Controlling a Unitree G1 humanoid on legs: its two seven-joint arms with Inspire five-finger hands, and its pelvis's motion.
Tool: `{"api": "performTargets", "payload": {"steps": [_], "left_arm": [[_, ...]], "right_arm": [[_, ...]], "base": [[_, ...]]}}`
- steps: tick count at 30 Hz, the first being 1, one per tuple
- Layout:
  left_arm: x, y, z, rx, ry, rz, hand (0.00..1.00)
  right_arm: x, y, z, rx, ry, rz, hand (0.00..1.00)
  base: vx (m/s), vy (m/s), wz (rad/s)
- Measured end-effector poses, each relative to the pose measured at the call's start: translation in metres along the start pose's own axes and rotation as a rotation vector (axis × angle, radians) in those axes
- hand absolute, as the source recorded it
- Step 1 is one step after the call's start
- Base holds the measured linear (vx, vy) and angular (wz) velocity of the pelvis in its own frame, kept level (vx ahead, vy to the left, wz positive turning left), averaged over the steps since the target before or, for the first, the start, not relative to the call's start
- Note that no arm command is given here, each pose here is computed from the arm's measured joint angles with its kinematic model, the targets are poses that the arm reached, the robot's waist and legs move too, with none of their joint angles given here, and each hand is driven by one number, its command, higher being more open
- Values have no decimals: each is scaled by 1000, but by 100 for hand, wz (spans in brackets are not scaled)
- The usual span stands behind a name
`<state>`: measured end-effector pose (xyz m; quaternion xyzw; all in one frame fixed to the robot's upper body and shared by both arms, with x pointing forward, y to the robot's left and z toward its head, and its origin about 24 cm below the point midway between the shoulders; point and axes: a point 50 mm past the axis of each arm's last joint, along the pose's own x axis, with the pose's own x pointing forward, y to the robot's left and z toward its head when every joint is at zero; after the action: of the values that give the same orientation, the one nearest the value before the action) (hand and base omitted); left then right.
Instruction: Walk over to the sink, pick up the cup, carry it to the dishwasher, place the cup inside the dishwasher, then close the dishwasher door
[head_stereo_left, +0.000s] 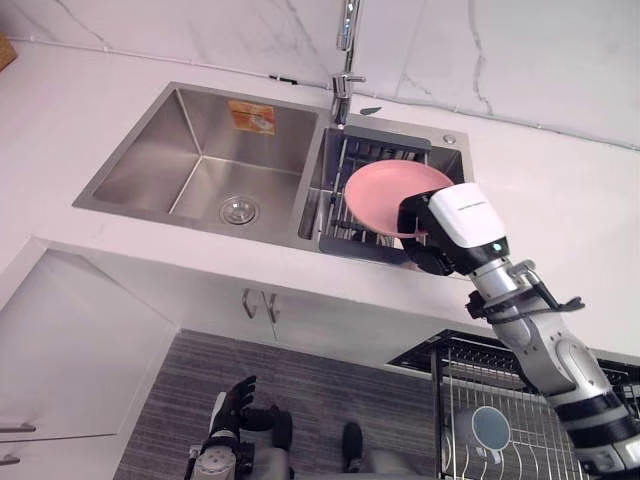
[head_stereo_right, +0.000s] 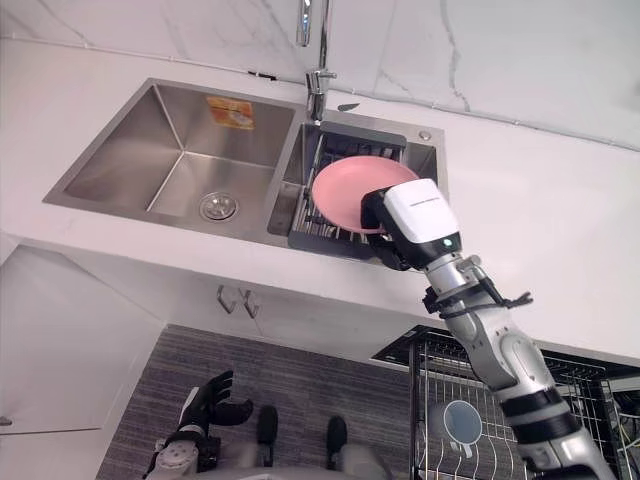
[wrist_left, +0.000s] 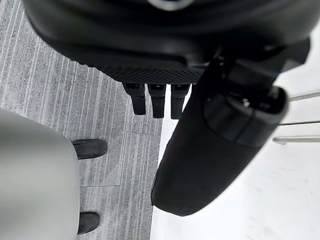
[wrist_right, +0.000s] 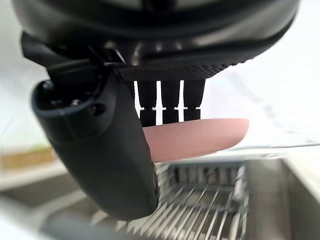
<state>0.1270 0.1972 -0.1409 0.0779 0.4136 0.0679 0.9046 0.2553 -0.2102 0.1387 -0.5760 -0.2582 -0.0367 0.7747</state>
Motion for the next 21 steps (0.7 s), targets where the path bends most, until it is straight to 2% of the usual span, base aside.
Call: {"api": "performTargets", "payload": {"steps": [13,21], "left_arm": [[-4,-1,-13,5,50,2,90],[-5,-2,-17,28,65,-5,90]], "right_arm": [[-58,-16,-12,105,308,-224,30],[-90,3,-11,196,500,-223,30]], "base": [[-2,-14,-7],[39,-14,-10]]}}
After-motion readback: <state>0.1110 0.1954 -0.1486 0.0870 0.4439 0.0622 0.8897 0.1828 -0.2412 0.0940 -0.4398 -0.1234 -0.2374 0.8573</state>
